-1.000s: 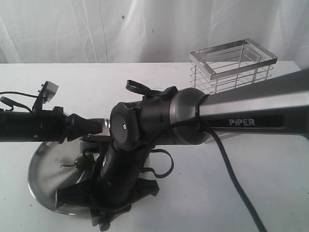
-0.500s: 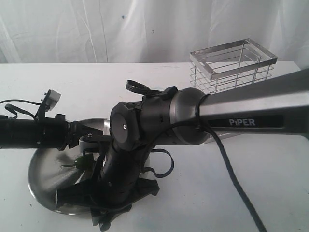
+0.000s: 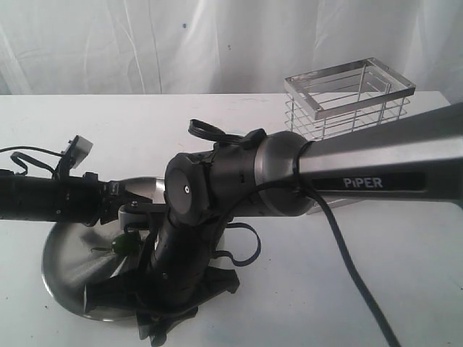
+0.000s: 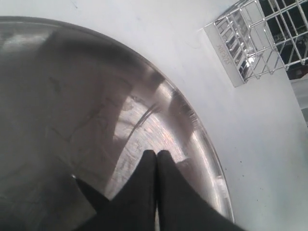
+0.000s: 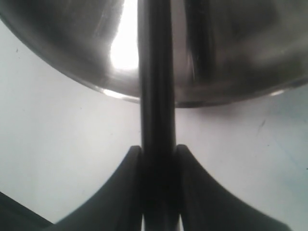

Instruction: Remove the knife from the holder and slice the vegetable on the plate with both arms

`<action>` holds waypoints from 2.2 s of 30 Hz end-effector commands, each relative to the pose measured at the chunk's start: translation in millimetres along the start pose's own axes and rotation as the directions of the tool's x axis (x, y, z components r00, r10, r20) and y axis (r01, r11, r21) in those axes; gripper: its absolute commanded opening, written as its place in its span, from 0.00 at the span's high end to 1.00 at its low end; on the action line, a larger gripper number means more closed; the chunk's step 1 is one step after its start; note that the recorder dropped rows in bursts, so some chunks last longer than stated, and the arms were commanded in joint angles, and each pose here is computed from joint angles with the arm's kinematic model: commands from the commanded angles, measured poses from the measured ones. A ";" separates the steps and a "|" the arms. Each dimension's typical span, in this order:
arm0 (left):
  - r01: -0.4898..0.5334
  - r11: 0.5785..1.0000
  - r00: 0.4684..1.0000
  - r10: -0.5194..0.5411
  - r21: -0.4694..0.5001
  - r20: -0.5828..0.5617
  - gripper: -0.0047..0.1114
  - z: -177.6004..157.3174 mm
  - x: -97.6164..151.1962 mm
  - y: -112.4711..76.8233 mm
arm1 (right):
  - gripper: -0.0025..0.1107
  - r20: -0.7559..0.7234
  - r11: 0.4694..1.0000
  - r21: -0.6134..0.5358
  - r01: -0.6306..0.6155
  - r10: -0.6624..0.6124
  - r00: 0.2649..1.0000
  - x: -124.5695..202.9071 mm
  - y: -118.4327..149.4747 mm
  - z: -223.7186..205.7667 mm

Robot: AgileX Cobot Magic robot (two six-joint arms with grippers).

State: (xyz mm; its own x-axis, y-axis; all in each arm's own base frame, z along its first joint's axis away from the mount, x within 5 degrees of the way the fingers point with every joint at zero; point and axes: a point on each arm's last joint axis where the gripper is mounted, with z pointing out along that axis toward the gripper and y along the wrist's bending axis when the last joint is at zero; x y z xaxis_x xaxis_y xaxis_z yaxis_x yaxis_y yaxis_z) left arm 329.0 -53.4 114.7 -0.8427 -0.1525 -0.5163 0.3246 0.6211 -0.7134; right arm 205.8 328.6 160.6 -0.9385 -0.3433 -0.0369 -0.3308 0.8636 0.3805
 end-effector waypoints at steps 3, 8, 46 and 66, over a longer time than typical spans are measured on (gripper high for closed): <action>-0.030 0.982 0.992 0.007 -0.186 -0.125 0.96 -0.4 15.6 20.0 | 0.98 0.019 1.000 -0.005 0.020 -0.020 1.000 -1.2 2.9 -2.0; -0.065 0.973 0.986 0.029 -0.220 -0.165 0.96 -1.5 18.5 23.5 | 0.98 0.019 1.000 -0.005 0.020 -0.020 1.000 -1.2 2.9 -2.0; -0.272 0.933 0.940 0.206 -0.235 -0.271 0.96 -6.9 3.2 -24.9 | 0.98 0.001 0.998 0.016 0.054 -0.054 0.999 0.4 0.9 -2.0; -0.186 0.918 0.967 0.108 -0.351 -0.230 0.96 -5.7 14.9 -17.3 | 0.98 0.004 0.998 0.017 0.055 -0.055 0.998 0.1 0.9 -2.0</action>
State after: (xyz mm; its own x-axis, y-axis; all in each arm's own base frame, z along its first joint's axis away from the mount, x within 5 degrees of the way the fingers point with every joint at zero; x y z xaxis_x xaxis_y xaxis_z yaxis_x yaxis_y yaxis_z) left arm 311.7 -63.0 130.4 -0.8704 0.0688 -0.4874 0.3023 0.8562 -0.4189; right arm 203.8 327.8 159.9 -0.9181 -0.3937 -0.0456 -0.3827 0.8506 0.3605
